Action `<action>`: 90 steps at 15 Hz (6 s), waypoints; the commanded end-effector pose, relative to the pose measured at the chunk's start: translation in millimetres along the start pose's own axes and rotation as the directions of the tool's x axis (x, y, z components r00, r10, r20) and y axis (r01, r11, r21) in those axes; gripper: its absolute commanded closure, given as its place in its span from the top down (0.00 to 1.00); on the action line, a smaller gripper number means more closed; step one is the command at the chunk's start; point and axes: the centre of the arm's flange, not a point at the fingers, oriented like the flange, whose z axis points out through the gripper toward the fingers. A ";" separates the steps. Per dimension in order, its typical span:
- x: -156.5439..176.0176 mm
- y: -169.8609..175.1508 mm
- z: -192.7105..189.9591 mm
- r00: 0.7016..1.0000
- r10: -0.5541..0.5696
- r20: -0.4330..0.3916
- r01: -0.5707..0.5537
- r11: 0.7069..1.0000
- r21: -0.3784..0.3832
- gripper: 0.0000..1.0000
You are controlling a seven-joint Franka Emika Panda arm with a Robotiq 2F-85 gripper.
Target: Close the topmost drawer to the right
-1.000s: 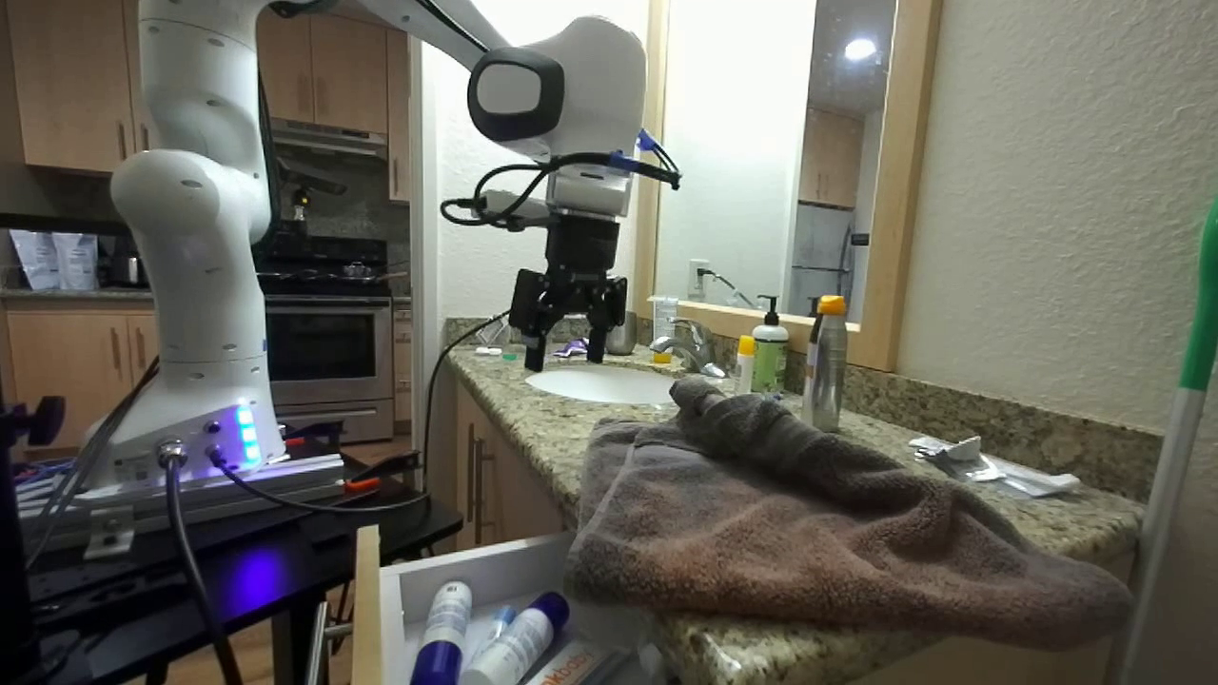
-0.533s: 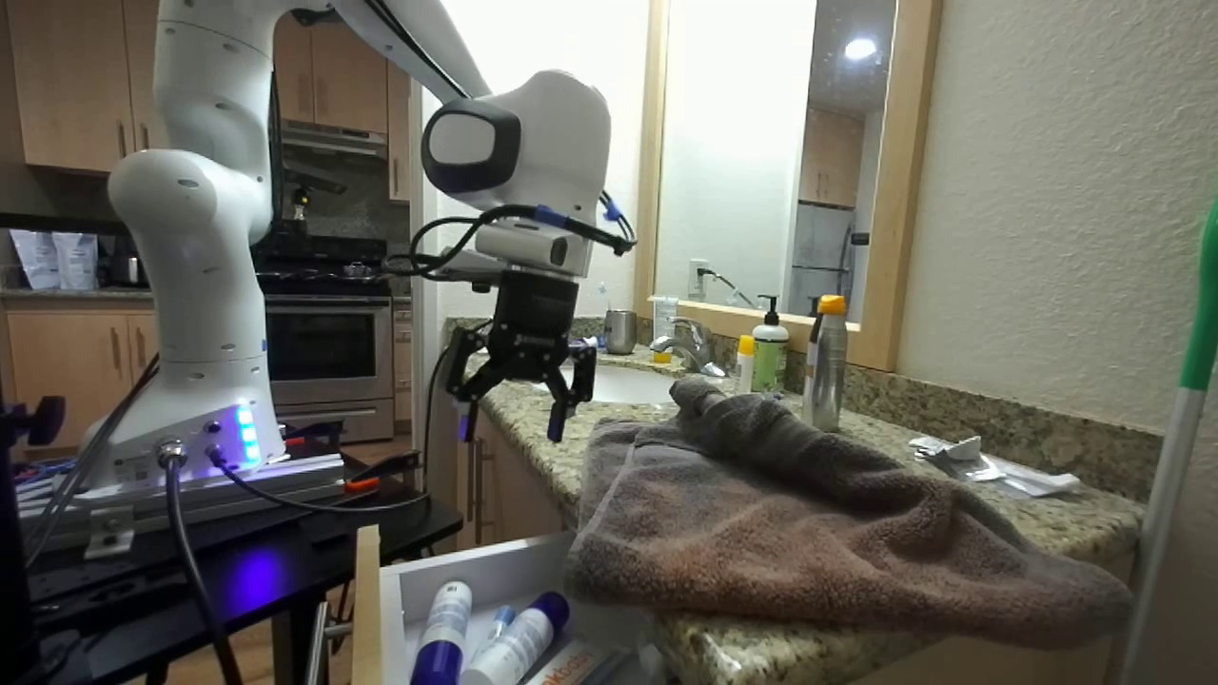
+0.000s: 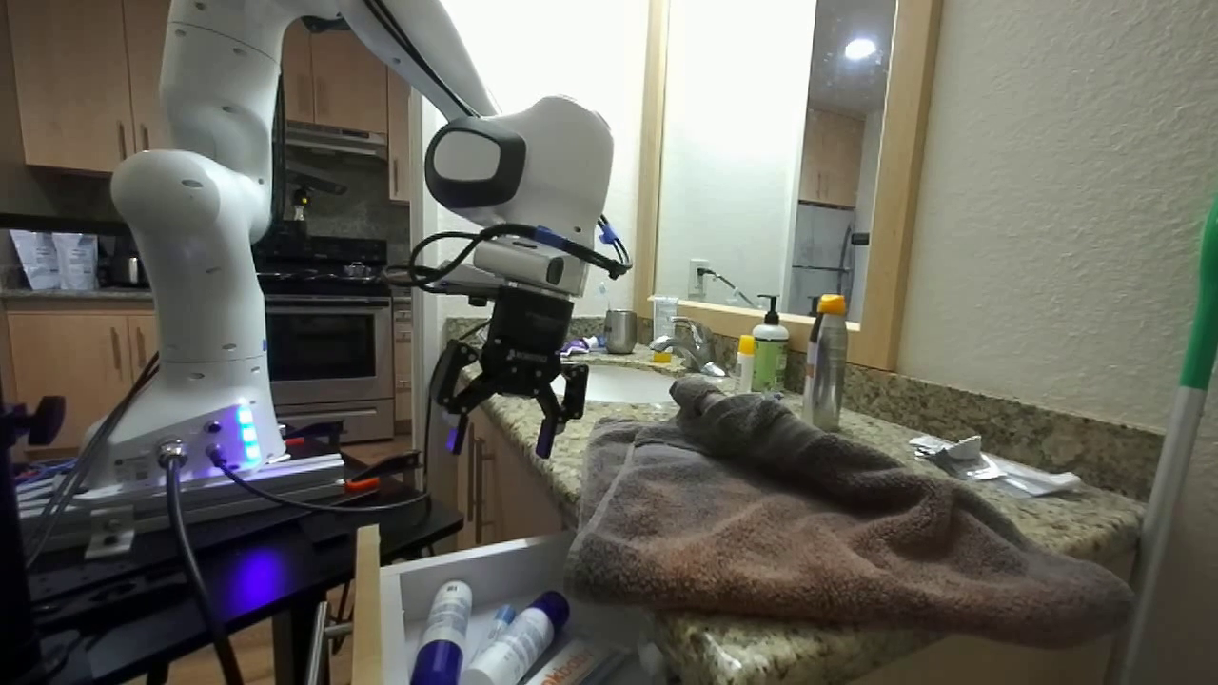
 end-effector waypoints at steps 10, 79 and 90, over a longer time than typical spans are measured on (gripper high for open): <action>39.7 113.5 61.1 0.907 0.417 0.061 -0.411 0.841 0.351 1.00; 52.3 132.8 131.8 0.495 0.860 0.126 -0.869 0.488 0.083 1.00; 56.1 136.8 110.1 0.479 0.745 0.464 -0.870 0.471 0.143 1.00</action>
